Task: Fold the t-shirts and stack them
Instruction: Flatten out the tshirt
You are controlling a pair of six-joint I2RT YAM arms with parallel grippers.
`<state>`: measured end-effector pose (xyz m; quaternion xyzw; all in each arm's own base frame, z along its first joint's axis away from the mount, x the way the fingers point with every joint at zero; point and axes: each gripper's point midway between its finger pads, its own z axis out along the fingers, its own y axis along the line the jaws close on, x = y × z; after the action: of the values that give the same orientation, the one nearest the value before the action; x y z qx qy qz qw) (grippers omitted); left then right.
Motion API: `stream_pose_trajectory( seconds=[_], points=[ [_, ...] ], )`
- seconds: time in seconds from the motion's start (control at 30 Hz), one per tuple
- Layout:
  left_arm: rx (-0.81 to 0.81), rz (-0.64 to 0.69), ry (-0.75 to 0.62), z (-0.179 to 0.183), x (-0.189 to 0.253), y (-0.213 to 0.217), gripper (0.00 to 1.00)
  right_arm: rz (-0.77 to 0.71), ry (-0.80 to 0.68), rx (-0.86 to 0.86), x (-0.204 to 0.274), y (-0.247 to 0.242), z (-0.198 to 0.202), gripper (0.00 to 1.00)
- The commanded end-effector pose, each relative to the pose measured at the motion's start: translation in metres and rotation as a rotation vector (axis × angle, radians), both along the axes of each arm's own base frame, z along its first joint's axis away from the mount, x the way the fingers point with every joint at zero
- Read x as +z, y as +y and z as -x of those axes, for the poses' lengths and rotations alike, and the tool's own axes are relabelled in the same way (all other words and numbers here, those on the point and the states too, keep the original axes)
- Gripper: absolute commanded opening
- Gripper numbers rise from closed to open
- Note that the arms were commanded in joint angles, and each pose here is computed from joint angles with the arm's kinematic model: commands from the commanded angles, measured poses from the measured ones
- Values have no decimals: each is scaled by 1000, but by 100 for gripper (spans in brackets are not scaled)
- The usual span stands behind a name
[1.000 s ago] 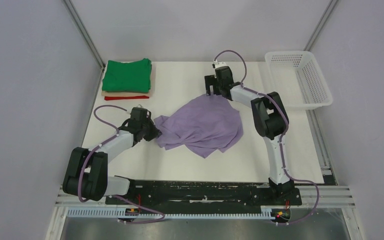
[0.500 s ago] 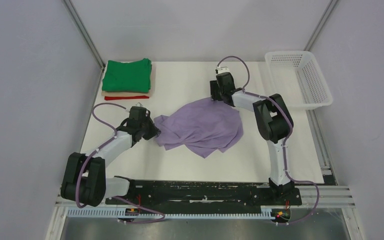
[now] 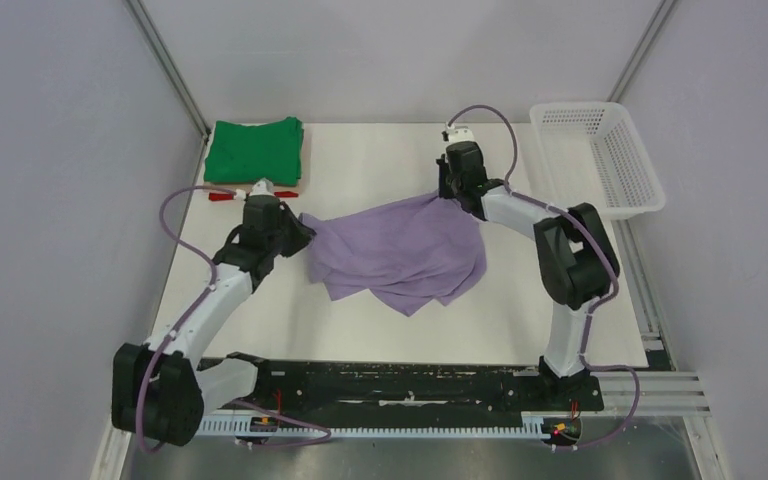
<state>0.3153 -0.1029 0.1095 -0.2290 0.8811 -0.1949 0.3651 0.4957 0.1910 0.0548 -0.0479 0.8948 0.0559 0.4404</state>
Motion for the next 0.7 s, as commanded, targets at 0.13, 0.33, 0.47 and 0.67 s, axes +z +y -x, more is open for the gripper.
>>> stream_pose_trajectory(
  seconds=[0.13,0.33,0.47,0.67],
  points=[
    [42,17,-467,-3,171,15,2,-110,-486,46,235,-19,37,0],
    [25,69,-750,47,281,24,2,-214,-705,114,334,-39,115,0],
    [9,96,-933,89,348,31,2,-279,-858,152,407,-54,169,0],
    [-63,132,-1195,164,444,35,2,-356,-1092,285,515,-68,257,0]
  ],
)
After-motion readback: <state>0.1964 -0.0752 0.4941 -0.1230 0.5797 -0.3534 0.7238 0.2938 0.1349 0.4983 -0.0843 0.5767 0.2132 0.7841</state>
